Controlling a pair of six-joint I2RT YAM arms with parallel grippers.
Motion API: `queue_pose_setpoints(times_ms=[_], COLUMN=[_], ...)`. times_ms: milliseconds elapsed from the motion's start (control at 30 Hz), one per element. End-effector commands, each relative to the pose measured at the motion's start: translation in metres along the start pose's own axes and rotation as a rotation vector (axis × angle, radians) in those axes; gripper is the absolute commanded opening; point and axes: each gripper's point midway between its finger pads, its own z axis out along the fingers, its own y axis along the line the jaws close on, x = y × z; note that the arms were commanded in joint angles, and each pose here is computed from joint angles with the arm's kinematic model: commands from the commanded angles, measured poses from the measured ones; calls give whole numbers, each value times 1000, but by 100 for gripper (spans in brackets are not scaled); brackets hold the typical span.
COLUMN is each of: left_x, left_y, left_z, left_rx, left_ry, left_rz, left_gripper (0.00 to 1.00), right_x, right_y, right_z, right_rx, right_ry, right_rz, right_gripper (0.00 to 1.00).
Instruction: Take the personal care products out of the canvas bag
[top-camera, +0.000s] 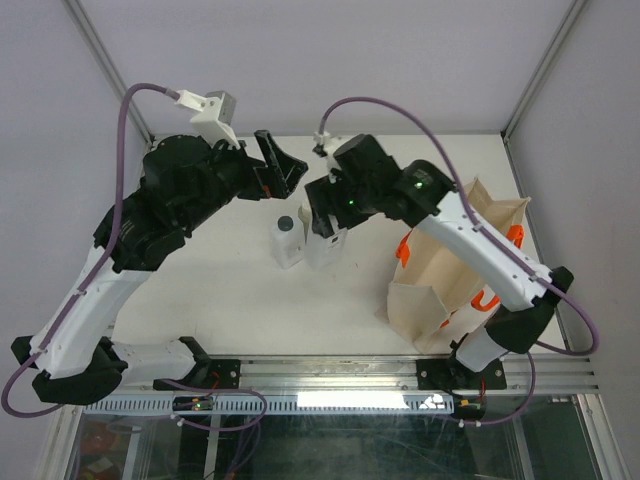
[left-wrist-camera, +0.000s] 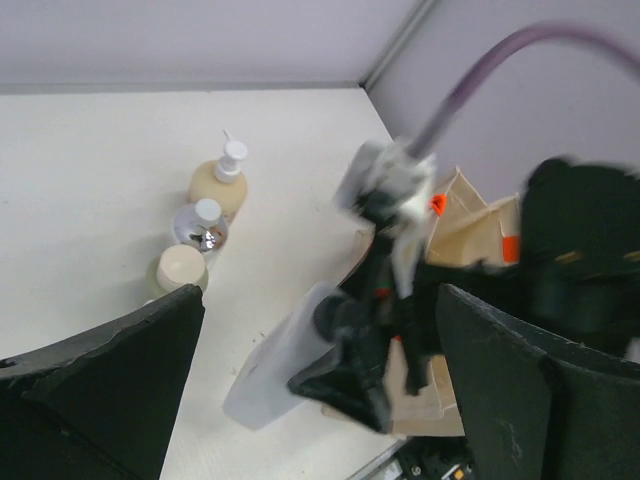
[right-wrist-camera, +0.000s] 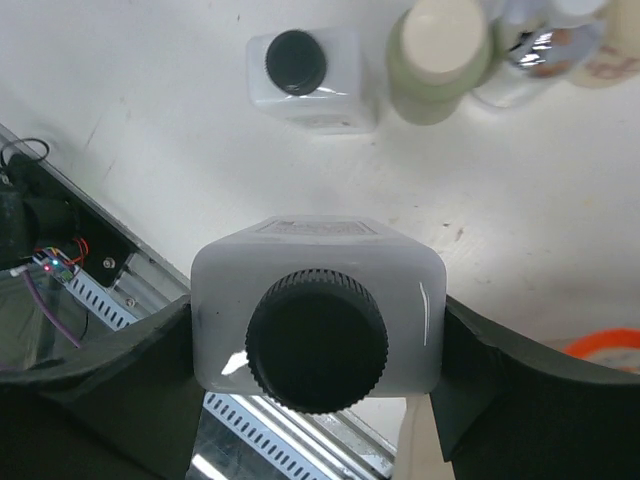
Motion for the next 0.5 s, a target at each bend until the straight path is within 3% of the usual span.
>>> queue_pose_setpoints(times_ms=[0,200,467], left_x=[-48,-65,-65], left_y=[14,28,37], left_z=[-41,-69,-89], left_rx=[-70,-118,-142], left_ry=[-167,-239,-246], left_rz=[-14,-33,-64], left_gripper=[99,99,99], right_x=[-49,-45,-57], right_y=[69,110,113], right_z=[24,78,122], right_rx=[-160,-180,-129], right_ry=[-202,-199,-242], right_rz=[-73,-115,-143], right_gripper=[0,0,0])
